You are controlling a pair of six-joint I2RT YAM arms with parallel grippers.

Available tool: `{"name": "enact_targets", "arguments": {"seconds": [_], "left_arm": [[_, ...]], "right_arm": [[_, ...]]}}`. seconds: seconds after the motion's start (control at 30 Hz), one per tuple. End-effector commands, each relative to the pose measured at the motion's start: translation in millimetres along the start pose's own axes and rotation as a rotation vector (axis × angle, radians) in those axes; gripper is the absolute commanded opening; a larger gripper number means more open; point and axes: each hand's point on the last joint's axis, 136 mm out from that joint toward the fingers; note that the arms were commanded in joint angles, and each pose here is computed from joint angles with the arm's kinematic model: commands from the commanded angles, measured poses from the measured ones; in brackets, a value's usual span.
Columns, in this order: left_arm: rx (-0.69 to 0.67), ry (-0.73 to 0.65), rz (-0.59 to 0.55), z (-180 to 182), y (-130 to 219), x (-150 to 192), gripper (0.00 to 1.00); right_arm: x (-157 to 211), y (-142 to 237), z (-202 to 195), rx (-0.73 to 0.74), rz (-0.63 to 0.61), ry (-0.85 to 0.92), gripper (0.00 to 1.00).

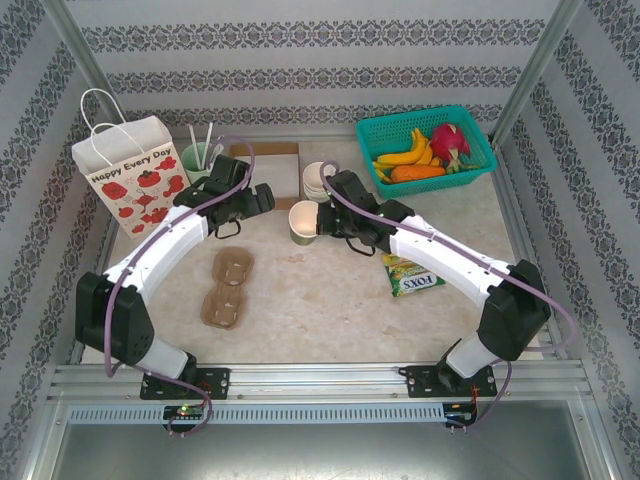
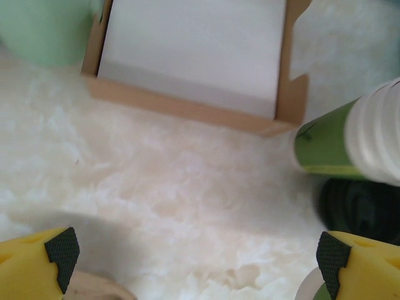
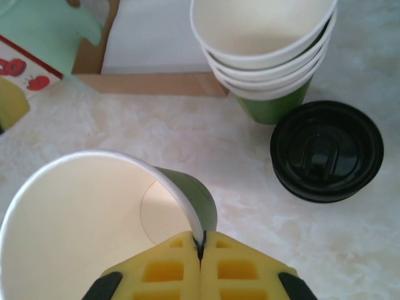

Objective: Pack the takeout coffee

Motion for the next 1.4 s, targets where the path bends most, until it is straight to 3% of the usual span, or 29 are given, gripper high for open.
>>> {"name": "enact_targets", "arguments": {"seconds": [0.0,0.3,0.53,1.37], "left_arm": [[-0.012,-0.040,0.120,-7.6,5.0,22.8,0.99],[0.007,-0.070,0.273,-13.7,-13.0,61.6,0.99],[0.027,-0.102,0.331,-21.6,-20.3,75.0,0.99],[0.034,-0.110,0.363,-28.3,-24.7,85.3,0.99]], "right_arm": [[22.2,-12.2,-14.7,0.090,0.038,0.014,0.00],[56.5,-35.4,-22.2,0.117,0.162,0.016,0.00],[68.0,-45.4,-25.7,0.135,0.210,0.023,0.01],[71.3,-44.6,-23.2,0.149,0.223,0.033,0.17]]}}
Point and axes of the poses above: each hand's point on the last joint's axis, 136 mm out from that joint toward the fingers, its own y axis back along the fingers, its own z axis along the line the jaws close on, x = y × z, and after that the axes turned 13 degrees about -y, right-handed
